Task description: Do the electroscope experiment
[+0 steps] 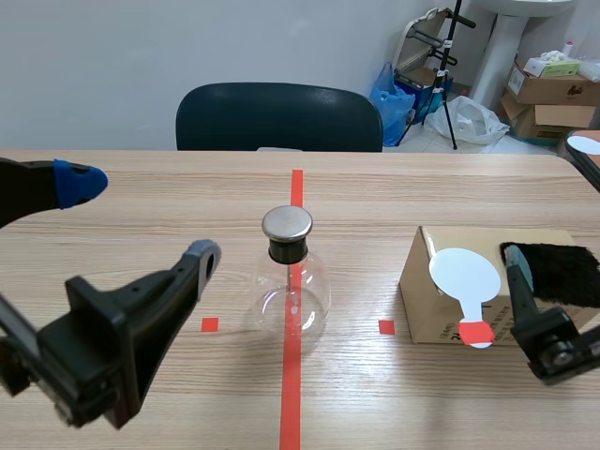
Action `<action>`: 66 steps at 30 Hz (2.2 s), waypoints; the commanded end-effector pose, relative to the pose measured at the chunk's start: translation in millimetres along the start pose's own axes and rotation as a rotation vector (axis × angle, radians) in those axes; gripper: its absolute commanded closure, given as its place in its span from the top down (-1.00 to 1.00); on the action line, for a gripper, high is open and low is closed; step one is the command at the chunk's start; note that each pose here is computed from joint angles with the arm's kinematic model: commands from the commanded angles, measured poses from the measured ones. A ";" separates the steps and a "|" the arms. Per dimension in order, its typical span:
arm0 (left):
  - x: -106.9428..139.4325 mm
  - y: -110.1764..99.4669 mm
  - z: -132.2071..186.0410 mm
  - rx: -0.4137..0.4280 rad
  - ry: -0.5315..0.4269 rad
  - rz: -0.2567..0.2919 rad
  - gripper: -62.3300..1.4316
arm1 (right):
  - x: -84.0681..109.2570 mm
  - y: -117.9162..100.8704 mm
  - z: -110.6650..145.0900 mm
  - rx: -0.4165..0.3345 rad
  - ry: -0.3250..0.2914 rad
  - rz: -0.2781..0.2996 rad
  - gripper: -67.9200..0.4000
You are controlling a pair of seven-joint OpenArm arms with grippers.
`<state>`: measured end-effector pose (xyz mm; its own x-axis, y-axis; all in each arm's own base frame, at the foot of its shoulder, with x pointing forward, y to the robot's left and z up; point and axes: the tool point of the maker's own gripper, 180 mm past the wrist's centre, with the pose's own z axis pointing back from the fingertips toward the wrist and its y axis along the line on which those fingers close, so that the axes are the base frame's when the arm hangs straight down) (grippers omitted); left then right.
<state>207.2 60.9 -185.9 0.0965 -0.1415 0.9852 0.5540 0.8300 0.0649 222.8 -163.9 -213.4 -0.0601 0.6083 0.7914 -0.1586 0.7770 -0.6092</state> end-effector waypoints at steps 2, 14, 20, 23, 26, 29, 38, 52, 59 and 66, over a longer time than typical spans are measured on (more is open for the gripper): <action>3.9 4.1 -1.0 0.017 -0.018 0.009 1.00 | 9.7 1.2 -9.3 0.046 -0.045 -0.040 1.00; 7.5 5.5 -1.8 0.019 -0.035 0.049 1.00 | 17.1 29.2 -5.5 0.237 -0.070 -0.142 1.00; 7.4 5.6 -1.8 0.020 -0.035 0.046 1.00 | 17.8 32.9 -1.8 0.262 -0.074 -0.162 1.00; 7.3 5.5 -1.8 0.019 -0.034 0.046 1.00 | 19.5 32.1 -1.8 0.258 -0.083 -0.172 1.00; 7.5 5.5 -1.9 0.019 -0.035 0.045 1.00 | 19.8 32.0 -1.8 0.258 -0.085 -0.174 1.00; 7.3 5.5 -1.8 0.019 -0.034 0.046 1.00 | 18.4 32.0 -1.9 0.258 -0.077 -0.172 1.00; 6.9 5.5 -1.8 0.020 -0.032 0.039 1.00 | 18.5 32.0 -2.0 0.257 -0.077 -0.172 1.00; 6.9 5.5 -1.8 0.020 -0.032 0.039 1.00 | 18.6 31.9 -2.0 0.257 -0.078 -0.172 1.00; 6.9 5.5 -1.8 0.020 -0.032 0.039 1.00 | 18.5 31.9 -2.0 0.257 -0.077 -0.171 1.00; 6.4 5.6 -1.8 0.020 -0.029 0.031 1.00 | 18.5 32.0 -2.0 0.257 -0.077 -0.172 1.00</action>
<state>212.8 64.7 -182.5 0.1029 -0.1089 0.9887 0.5311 0.8465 0.0380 216.1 -125.9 -226.5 -0.0570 0.4511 0.8907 -0.4289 0.7945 -0.4298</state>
